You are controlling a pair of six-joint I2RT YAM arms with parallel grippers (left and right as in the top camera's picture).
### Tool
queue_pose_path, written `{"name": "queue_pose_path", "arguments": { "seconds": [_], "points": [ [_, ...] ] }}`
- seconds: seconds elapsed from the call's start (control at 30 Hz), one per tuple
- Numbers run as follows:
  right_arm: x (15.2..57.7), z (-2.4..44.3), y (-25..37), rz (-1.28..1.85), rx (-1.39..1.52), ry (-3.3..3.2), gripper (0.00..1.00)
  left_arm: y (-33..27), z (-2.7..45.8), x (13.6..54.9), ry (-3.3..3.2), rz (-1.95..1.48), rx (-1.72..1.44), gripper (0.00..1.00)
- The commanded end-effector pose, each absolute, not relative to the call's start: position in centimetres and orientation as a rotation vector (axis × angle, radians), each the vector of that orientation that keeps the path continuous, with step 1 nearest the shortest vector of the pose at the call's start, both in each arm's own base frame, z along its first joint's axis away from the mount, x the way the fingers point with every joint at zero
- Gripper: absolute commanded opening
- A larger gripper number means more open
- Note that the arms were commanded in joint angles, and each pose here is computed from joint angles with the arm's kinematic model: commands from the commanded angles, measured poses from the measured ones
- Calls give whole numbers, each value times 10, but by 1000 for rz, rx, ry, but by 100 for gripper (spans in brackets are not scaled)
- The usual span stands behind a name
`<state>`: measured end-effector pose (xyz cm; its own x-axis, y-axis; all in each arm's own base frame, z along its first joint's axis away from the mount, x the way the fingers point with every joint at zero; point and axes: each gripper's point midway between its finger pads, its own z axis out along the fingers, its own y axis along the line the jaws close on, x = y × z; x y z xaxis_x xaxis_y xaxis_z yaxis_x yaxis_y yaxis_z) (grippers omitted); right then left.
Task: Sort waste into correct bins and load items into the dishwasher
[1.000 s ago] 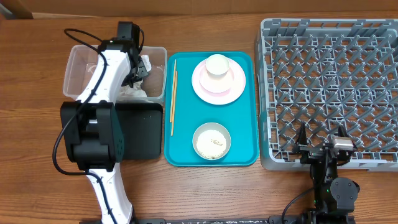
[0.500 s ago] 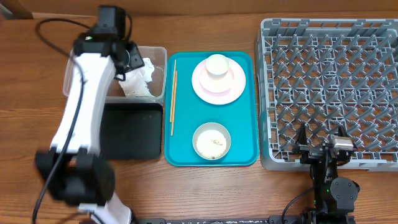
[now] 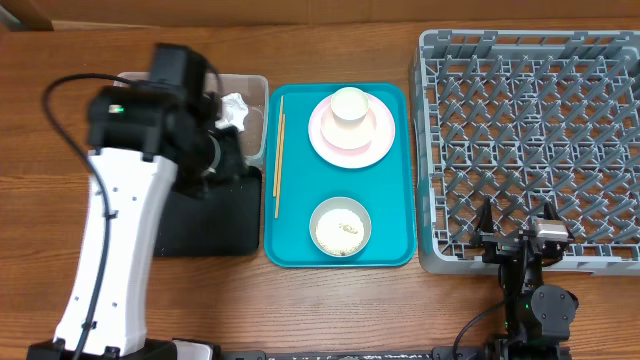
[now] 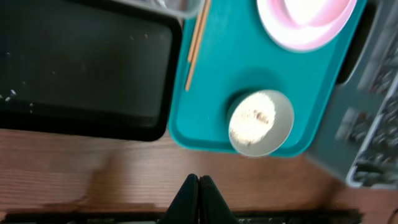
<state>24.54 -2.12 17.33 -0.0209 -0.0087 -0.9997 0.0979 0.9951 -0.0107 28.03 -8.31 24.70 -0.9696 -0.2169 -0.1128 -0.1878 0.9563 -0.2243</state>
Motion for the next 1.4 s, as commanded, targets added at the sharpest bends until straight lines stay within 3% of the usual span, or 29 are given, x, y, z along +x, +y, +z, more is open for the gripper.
{"name": "queue_pose_path", "arguments": {
  "seconds": [0.0, 0.47, 0.6, 0.77, 1.37],
  "points": [
    [245, 171, -23, -97, 72, 1590, 100, -93, 222, 269, 3044, -181, -233, 4],
    [245, 171, -23, -97, 72, 1590, 100, -138, 90, 260, 3047, -104, -108, 4],
    [245, 171, -23, -97, 72, 1590, 100, -138, 77, 276, 2967, -106, -121, 7],
    [245, 171, -23, -97, 72, 1590, 100, -124, 69, 297, 2838, 2, -225, 23],
    [245, 171, -23, -97, 72, 1590, 100, -119, 18, 304, 2789, 18, -341, 19]
  ]
}}
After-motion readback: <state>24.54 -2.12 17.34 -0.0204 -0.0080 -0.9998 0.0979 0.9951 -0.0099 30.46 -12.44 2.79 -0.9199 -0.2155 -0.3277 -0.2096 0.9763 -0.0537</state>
